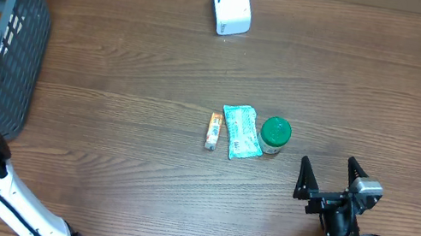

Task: Scan the item barcode
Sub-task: 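Reach the left gripper into the grey basket and grasp the snack bag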

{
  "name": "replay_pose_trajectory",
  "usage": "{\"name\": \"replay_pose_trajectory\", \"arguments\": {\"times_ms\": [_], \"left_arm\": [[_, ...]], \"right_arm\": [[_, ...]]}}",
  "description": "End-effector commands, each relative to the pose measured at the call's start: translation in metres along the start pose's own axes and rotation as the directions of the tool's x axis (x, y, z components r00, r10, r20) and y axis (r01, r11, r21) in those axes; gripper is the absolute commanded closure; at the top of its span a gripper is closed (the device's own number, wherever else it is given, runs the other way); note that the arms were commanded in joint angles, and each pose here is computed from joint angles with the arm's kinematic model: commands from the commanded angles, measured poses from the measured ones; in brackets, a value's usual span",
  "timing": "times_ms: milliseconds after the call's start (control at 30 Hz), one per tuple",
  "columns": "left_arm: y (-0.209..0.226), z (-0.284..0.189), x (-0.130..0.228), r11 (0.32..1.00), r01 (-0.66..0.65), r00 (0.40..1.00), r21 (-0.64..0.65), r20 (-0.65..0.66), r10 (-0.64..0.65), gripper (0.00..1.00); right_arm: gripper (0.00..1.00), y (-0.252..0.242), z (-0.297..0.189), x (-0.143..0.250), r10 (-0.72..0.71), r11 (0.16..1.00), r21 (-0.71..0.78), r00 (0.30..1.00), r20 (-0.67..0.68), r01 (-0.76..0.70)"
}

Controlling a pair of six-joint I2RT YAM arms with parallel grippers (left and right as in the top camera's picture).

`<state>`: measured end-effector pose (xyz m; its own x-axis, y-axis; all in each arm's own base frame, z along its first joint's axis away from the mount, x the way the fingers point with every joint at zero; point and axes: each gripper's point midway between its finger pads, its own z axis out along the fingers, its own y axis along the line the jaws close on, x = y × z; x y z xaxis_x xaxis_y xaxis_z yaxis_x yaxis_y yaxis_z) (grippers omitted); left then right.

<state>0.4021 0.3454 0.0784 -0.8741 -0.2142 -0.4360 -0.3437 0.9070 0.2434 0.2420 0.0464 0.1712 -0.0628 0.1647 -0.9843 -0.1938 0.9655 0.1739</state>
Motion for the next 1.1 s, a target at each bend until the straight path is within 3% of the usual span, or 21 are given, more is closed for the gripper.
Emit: {"name": "replay_pose_trajectory", "arguments": {"times_ms": [0,200,433,533,667,733,867,933,1067], "left_arm": [[-0.014,0.010,0.012,0.996,-0.067,0.998,0.059,0.009,0.067,0.02],[-0.026,0.026,0.025,0.994,-0.073,0.997,0.084,0.023,0.071,0.00],[-0.038,0.050,0.050,0.992,-0.066,0.997,0.112,-0.041,0.071,0.05],[-0.041,0.056,0.058,0.991,-0.065,0.995,0.121,-0.067,0.074,0.18],[-0.039,0.056,0.058,0.991,-0.067,0.995,0.112,-0.068,0.075,0.59],[-0.034,0.055,0.057,0.994,-0.068,0.994,0.089,-0.076,0.075,0.72],[-0.027,0.046,0.046,0.996,-0.048,0.996,0.070,-0.069,0.053,0.87],[-0.021,0.036,0.033,0.998,0.024,0.999,0.053,-0.044,-0.021,0.96],[-0.003,-0.003,-0.003,0.984,0.175,0.984,0.026,0.037,-0.176,0.96]], "right_arm": [[0.00,-0.002,0.000,0.001,-0.007,1.000,0.006,1.000,0.006,0.007],[0.00,-0.002,0.000,0.001,-0.007,1.000,0.006,1.000,0.006,0.007],[0.00,-0.002,0.000,0.001,-0.007,1.000,0.006,1.000,0.006,0.007],[0.00,-0.002,0.000,0.001,-0.007,1.000,0.007,1.000,0.007,0.007],[0.00,-0.002,0.000,0.001,-0.007,1.000,0.007,1.000,0.007,0.007],[0.00,-0.002,0.000,0.001,-0.007,1.000,0.006,1.000,0.006,0.007],[0.00,-0.002,0.000,0.001,-0.007,1.000,0.007,1.000,0.007,0.007],[0.00,-0.002,0.000,0.001,-0.007,1.000,0.006,1.000,0.006,0.007],[0.00,-0.002,0.000,0.001,-0.007,1.000,0.006,1.000,0.006,0.007]]}}
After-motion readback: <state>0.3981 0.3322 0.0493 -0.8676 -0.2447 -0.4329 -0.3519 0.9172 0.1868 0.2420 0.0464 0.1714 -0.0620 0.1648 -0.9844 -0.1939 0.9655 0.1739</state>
